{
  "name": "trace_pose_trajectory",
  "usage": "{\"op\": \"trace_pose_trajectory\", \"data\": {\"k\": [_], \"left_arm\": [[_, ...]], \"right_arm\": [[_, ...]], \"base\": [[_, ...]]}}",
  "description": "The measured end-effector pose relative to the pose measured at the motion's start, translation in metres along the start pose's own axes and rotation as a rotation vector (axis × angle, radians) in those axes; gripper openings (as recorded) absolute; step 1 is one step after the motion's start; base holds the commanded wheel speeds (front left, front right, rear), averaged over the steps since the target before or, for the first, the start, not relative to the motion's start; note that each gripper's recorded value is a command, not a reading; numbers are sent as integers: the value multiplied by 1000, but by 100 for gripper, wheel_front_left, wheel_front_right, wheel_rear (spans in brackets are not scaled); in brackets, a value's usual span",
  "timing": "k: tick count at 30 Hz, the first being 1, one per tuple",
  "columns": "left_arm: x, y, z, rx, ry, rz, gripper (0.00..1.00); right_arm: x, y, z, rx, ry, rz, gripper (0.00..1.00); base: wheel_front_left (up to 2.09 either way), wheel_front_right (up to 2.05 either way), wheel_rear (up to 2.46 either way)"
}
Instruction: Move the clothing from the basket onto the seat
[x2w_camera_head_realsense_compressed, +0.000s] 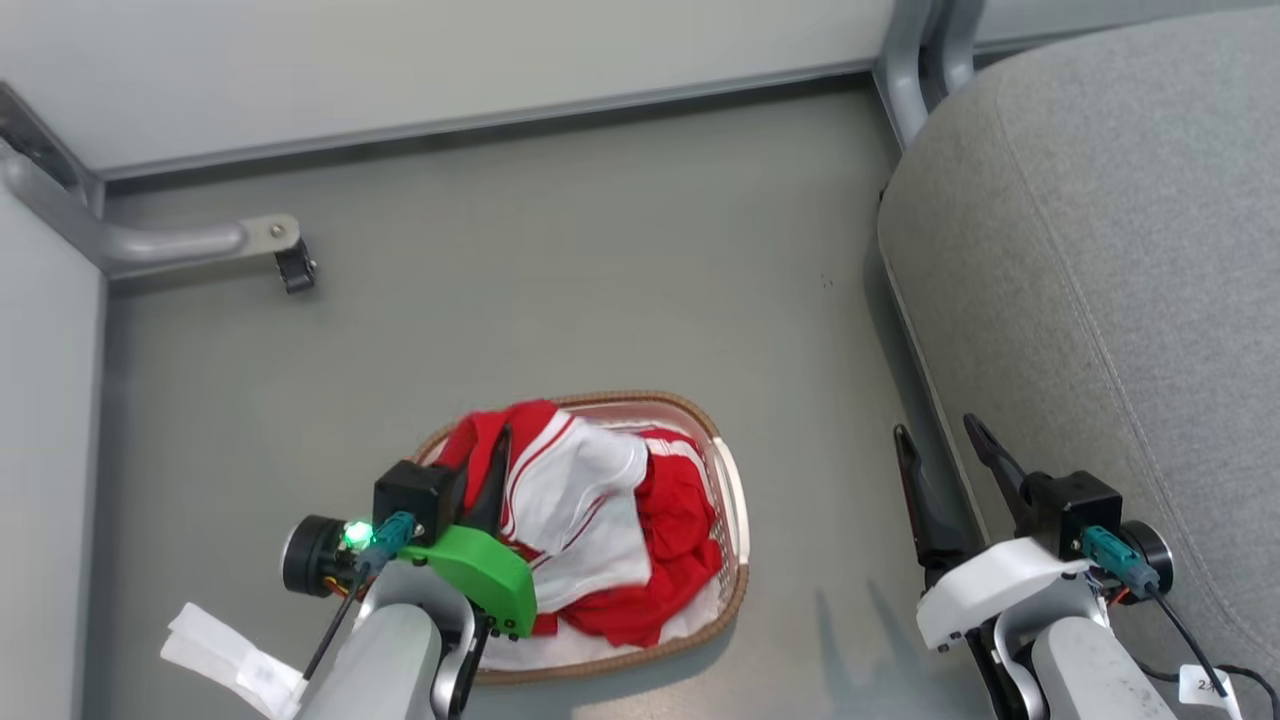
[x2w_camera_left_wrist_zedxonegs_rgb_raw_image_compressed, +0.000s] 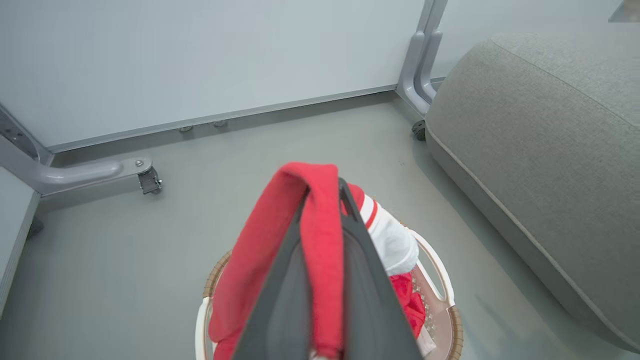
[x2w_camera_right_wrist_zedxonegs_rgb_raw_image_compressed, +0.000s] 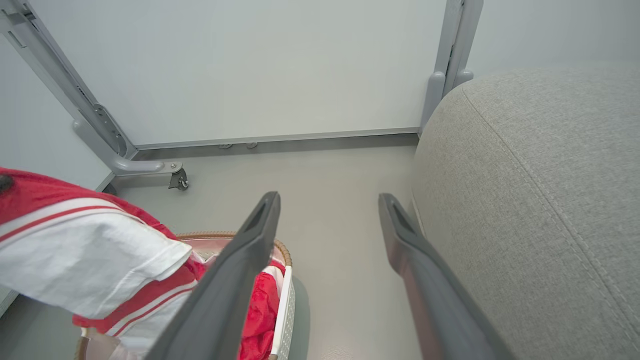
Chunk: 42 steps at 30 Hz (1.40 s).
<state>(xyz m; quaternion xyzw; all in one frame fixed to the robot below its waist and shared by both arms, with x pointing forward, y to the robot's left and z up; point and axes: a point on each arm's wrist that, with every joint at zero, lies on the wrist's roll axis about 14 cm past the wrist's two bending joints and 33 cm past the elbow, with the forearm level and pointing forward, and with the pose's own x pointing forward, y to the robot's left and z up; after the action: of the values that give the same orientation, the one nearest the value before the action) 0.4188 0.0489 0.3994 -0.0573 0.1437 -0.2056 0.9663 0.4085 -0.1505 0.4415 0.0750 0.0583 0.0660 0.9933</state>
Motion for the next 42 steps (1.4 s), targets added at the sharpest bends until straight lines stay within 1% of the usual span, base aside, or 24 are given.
{"op": "trace_pose_trajectory", "data": {"k": [5,10,18,22,26,33,37,42], "left_arm": [[-12,-1,56,29,-175,5,0],[-24,-7,101,54,-310,-10,0],[-36,-35,165,127,-489,-92,0],[-39,-47,188,125,-553,-131,0],[-40,-55,202,125,-589,-158,0],[-40,-59,199,117,-582,-171,0],[-41,-64,196,113,-573,-187,0],[-43,-69,191,100,-563,-205,0]], "right_arm": [[-8,10,12,-4,-34,25,100],[-16,17,21,-8,-60,40,100],[-25,20,29,-11,-84,47,100],[-28,22,26,-10,-77,50,100],[-28,24,26,-11,-77,57,100],[-28,31,24,-15,-71,79,100],[-23,56,26,-18,-75,154,100],[-14,99,41,-3,-113,286,100]], "base": [[0,0,0],[0,0,0],[0,0,0],[0,0,0],[0,0,0],[0,0,0],[0,0,0],[0,0,0]]}}
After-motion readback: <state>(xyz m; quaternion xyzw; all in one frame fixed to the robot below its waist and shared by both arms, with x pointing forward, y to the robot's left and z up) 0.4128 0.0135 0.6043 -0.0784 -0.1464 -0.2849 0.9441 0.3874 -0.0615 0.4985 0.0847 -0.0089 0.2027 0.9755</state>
